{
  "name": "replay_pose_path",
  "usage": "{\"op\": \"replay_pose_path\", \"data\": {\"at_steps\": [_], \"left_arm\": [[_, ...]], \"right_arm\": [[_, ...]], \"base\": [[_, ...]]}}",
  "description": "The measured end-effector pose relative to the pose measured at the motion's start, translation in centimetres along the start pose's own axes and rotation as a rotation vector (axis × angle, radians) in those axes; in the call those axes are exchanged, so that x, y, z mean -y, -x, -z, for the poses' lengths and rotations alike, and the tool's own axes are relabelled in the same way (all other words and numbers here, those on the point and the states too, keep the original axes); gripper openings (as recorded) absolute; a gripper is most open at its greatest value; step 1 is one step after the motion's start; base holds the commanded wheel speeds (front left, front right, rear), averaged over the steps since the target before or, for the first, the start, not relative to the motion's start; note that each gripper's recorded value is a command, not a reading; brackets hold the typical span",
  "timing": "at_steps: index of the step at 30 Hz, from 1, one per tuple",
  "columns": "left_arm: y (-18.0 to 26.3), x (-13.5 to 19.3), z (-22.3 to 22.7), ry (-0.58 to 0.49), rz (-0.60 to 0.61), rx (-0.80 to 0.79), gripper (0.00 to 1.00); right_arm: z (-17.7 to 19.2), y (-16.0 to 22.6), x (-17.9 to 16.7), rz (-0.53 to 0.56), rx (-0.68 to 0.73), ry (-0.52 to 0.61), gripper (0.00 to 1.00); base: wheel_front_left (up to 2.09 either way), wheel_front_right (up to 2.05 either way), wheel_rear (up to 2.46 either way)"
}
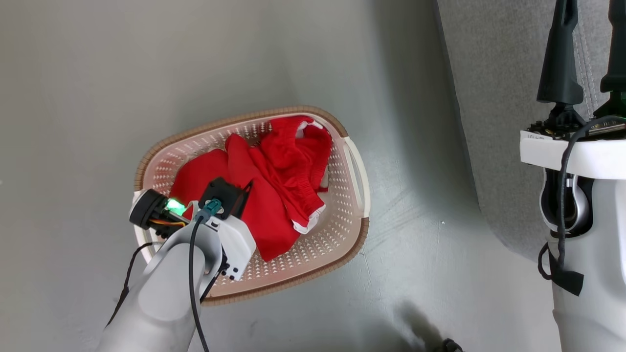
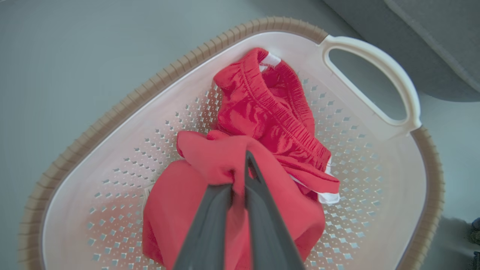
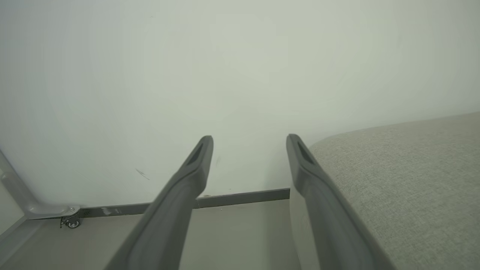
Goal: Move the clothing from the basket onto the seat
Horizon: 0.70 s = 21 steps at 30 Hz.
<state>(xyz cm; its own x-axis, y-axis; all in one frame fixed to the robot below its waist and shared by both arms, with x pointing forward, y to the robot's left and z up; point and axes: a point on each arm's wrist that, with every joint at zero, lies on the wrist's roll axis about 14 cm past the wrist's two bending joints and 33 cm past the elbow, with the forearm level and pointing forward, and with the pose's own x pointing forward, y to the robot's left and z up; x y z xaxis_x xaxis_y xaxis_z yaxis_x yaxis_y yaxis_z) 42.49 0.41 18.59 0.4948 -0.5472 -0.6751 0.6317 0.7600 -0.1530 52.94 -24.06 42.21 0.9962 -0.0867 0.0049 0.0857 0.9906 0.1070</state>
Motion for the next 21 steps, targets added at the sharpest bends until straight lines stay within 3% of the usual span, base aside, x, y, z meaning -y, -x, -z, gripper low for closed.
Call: {"op": "replay_pose_path", "data": {"at_steps": [21], "left_arm": [[4.5,-3.1,-11.9,0.034,-0.149,0.350,0.00]], "right_arm": [[-3.0,0.9,-2.9,-0.071,0.043,0.009,1.00]], "base": [[0.00,0.00,0.00]]}}
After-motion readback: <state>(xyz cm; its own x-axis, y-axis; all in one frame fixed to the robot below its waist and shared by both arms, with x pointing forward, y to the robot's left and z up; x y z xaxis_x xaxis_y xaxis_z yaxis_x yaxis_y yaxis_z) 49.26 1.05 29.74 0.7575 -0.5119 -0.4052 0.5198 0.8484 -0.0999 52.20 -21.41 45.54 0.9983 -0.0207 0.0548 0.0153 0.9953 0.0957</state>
